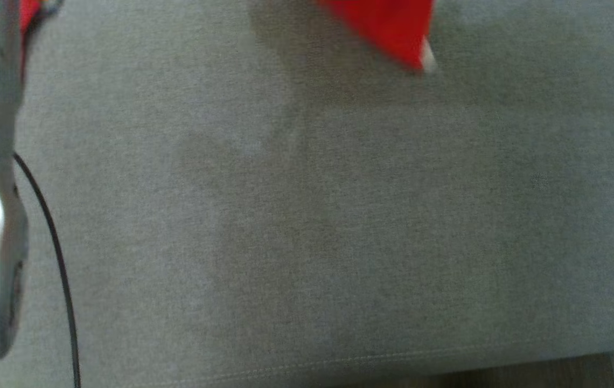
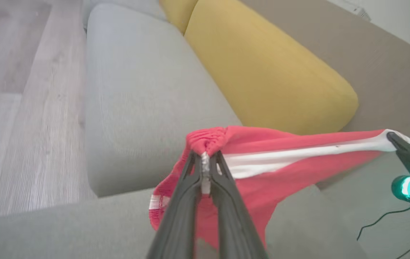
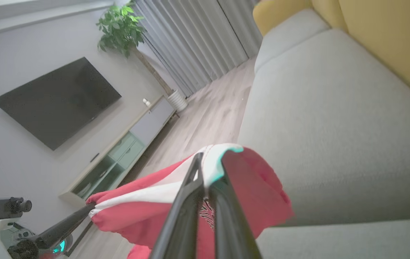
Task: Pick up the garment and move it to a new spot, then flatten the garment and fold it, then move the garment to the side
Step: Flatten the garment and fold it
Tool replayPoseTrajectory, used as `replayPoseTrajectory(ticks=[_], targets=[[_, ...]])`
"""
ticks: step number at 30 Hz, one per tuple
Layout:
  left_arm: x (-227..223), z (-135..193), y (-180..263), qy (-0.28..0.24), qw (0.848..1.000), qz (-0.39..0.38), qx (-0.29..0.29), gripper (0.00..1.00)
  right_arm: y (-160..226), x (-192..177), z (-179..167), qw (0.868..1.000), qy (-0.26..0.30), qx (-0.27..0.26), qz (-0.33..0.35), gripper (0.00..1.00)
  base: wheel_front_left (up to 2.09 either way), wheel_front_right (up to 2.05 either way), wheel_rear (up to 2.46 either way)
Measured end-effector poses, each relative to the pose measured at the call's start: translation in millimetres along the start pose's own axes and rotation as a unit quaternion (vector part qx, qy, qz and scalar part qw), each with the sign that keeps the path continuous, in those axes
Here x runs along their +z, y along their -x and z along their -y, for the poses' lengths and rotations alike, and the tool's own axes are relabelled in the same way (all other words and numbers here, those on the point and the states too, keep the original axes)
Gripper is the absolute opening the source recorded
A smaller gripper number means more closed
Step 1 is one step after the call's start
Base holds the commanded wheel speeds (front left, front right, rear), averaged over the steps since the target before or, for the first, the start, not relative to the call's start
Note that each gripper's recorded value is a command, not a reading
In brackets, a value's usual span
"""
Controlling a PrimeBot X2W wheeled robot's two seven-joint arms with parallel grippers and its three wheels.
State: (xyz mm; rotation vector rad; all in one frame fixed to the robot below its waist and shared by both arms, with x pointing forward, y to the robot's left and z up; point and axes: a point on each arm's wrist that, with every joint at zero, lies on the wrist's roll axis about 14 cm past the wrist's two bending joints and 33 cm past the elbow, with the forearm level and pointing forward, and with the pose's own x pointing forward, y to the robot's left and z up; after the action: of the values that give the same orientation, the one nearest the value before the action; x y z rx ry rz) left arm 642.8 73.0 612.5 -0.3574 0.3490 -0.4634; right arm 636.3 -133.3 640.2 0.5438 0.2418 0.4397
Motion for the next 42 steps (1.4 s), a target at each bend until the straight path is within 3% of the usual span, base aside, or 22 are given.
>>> replayPoseTrajectory(ticks=[5,8,11,16,20,23,27,31,38,42], targets=[[50.8,18.0,-2.1,-0.027,0.998,0.061,-0.01,0.0,-2.2,59.9,-33.9,0.997,0.038,0.025,0.058,0.0,0.0,0.0,0.0],[50.3,16.6,-4.4,-0.033,0.997,0.063,-0.009,0.0,-5.4,62.9,-43.3,0.996,0.06,0.032,0.057,0.0,0.0,0.0,0.0],[19.2,8.1,-11.0,-0.04,0.999,0.034,-0.001,0.0,-9.6,37.1,-34.0,0.997,0.071,0.025,0.024,0.0,0.0,0.0,0.0],[-78.0,18.0,-5.6,-0.042,0.997,-0.047,-0.034,0.0,8.3,-46.2,9.8,0.996,0.054,-0.009,-0.07,0.0,0.0,0.0,0.0],[-145.2,15.3,24.1,-0.024,0.993,-0.106,-0.05,0.0,46.7,-109.2,36.4,0.988,0.045,-0.033,-0.141,0.0,0.0,0.0,0.0],[-179.2,12.4,55.0,-0.039,0.987,-0.143,-0.055,0.0,80.3,-142.7,42.7,0.982,0.027,-0.04,-0.18,0.0,0.0,0.0,0.0],[-220.9,33.2,98.8,-0.031,0.975,-0.2,-0.089,0.0,138.3,-187.4,55.9,0.964,0.031,-0.067,-0.256,0.0,0.0,0.0,0.0],[-266.4,47.0,149.7,-0.061,0.951,-0.28,-0.114,0.0,193.9,-214.3,64.2,0.948,0.032,-0.091,-0.305,0.0,0.0,0.0,0.0],[-302.0,73.6,212.8,-0.041,0.921,-0.355,-0.153,0.0,278.2,-248.9,64.0,0.914,0.021,-0.108,-0.391,0.0,0.0,0.0,0.0],[-302.4,87.3,228.3,-0.006,0.916,-0.365,-0.165,0.0,284.3,-237.7,55.0,0.921,0.018,-0.095,-0.378,0.0,0.0,0.0,0.0]])
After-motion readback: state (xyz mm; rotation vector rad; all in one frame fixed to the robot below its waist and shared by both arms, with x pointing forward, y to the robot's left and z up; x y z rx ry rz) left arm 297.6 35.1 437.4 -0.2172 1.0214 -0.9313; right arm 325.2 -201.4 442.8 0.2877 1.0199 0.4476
